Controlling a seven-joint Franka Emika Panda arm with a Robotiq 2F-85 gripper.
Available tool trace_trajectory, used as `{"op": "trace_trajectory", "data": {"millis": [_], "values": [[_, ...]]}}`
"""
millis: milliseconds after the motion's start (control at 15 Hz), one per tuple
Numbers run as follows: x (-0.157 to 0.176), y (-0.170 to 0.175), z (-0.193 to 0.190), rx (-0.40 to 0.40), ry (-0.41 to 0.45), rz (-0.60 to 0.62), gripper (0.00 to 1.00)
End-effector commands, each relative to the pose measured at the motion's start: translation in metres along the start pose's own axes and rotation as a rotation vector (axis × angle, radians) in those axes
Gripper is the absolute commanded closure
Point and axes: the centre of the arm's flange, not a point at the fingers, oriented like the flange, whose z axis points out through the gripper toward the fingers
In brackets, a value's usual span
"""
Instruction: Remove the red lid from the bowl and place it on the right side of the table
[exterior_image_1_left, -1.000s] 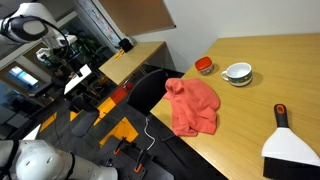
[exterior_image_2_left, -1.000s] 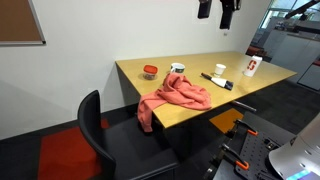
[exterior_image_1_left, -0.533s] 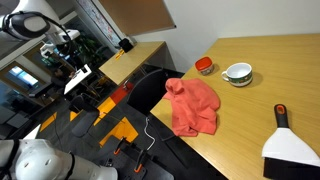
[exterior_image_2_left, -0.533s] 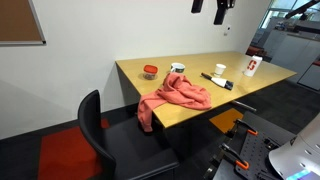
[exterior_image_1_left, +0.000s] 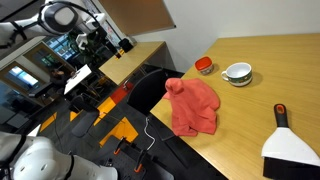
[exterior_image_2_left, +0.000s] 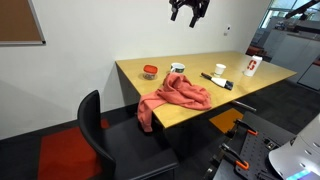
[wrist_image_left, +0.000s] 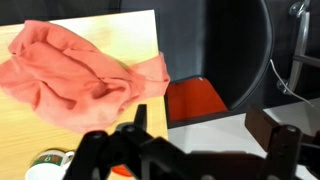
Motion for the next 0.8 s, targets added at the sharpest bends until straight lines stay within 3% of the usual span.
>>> {"op": "trace_trajectory", "data": {"millis": [0,67,400,733], "values": [[0.039,0.0,0.017,-0.048,0.068,0.033,0.0],[0.023,0.007,0.017,-0.026,0.037,0.009,0.0],[0.034,0.005,0.023,-0.039,0.05,0.014,0.0],[0.102,0.023,0.051,-0.052,0.241,0.212,0.0]]}}
